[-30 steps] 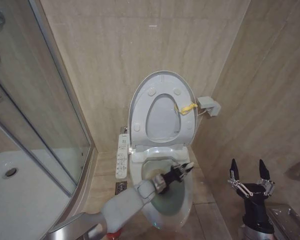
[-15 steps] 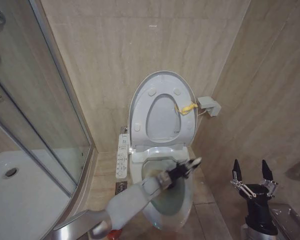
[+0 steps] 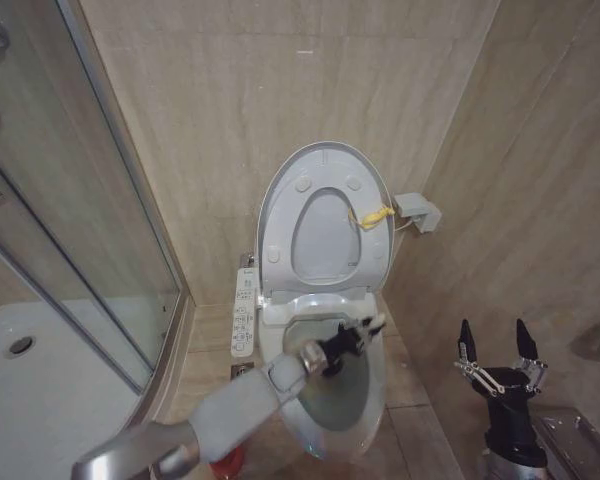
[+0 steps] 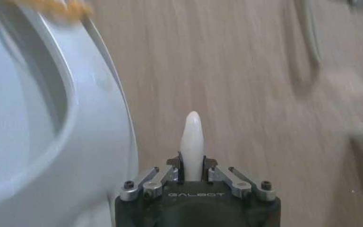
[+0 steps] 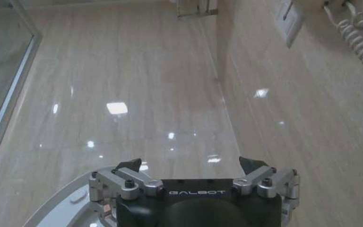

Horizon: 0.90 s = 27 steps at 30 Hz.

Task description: Open the toilet lid, clean the toilet bowl with a toilet brush, close the toilet lid, and flush.

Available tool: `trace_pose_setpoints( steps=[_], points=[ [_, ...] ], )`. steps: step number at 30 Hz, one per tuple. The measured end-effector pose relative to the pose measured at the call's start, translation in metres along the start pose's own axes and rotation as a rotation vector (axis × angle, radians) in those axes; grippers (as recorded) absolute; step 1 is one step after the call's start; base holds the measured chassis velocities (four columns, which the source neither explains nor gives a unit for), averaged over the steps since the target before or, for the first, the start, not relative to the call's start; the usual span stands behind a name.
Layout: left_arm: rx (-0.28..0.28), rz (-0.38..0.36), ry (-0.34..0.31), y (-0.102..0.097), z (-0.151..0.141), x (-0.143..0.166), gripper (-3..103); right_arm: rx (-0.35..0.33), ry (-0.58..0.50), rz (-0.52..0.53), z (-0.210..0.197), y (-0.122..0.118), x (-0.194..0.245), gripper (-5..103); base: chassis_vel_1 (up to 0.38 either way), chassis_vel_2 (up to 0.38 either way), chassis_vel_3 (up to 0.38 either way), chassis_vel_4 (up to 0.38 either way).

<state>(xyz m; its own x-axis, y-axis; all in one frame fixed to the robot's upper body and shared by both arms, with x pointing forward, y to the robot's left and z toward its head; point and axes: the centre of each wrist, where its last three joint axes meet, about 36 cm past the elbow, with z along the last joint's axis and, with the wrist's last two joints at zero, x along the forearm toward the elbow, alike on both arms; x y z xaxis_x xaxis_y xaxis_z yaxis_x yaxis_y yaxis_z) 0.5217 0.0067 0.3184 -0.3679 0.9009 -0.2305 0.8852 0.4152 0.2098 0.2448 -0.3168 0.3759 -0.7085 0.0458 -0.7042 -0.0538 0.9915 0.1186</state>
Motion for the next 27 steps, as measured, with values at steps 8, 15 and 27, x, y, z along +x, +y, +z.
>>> trace_pose_setpoints(
  steps=[8, 15, 27],
  points=[
    [0.125, -0.008, -0.011, 0.001, -0.058, 0.001, 21, 0.0, -0.003, -0.001, 0.006, -0.002, -0.003, 100, 0.0, 0.0, 0.0, 0.0],
    [0.153, 0.019, -0.014, 0.001, -0.104, 0.029, 21, -0.003, -0.002, 0.006, 0.015, -0.005, -0.004, 100, 0.0, 0.0, 0.0, 0.0],
    [0.156, -0.005, 0.022, 0.013, -0.132, 0.091, 21, -0.018, 0.001, 0.014, 0.031, -0.006, -0.01, 100, 0.0, 0.0, 0.0, 0.0]
  ],
)
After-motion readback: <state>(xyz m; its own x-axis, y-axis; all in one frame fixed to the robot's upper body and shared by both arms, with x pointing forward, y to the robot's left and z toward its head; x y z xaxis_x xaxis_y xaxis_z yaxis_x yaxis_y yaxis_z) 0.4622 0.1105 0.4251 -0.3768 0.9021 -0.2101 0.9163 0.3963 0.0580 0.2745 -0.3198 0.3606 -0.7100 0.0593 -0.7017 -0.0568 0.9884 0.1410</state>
